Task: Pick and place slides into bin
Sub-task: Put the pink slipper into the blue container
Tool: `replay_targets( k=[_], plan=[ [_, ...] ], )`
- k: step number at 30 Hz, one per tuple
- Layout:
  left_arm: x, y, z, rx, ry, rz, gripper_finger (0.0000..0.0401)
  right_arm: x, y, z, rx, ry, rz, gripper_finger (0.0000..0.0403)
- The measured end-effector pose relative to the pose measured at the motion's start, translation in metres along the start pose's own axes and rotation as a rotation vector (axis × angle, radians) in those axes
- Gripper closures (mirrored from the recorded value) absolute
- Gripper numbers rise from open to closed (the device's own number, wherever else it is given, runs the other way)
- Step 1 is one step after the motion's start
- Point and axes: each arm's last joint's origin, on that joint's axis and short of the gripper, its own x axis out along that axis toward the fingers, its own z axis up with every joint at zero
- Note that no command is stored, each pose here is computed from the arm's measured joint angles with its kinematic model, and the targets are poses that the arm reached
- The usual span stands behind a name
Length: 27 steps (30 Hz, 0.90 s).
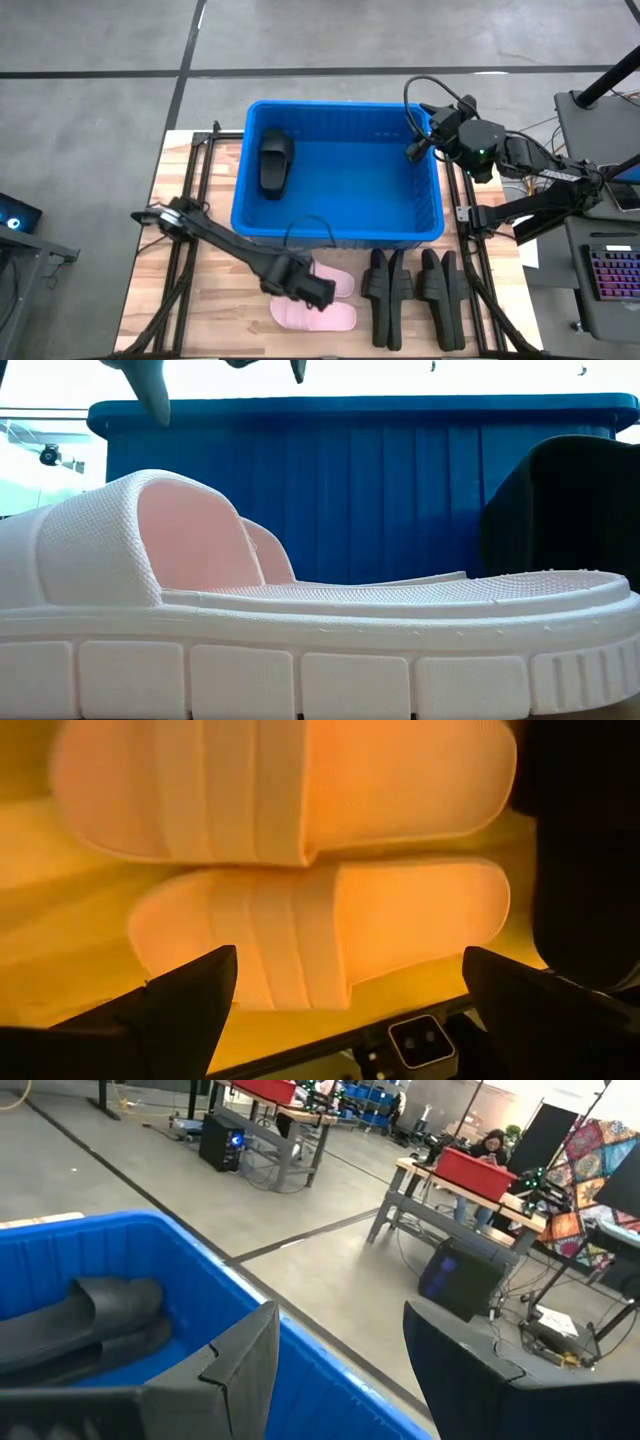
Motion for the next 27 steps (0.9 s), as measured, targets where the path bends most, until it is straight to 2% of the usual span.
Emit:
replay_targets(
  k=[3,11,19,27],
  plan=[
    [0.013,-0.006,-0.009,0.014,0.003,0.010,0.0029,0.000,0.000,0.000,0.020,0.000,0.000,0.0197],
    [0.054,-0.006,-0.017,0.067,0.039,0.129,0.0029,0.001,0.002,-0.003,0.043,0.007,0.004,0.0197],
    [0.072,0.000,-0.015,0.010,0.009,0.232,0.0029,0.003,0.004,-0.005,0.039,0.014,0.004,0.0197],
    [0.096,0.006,-0.015,-0.009,0.021,0.333,0.0029,0.003,0.004,-0.006,0.102,0.015,0.021,0.0197]
  ],
)
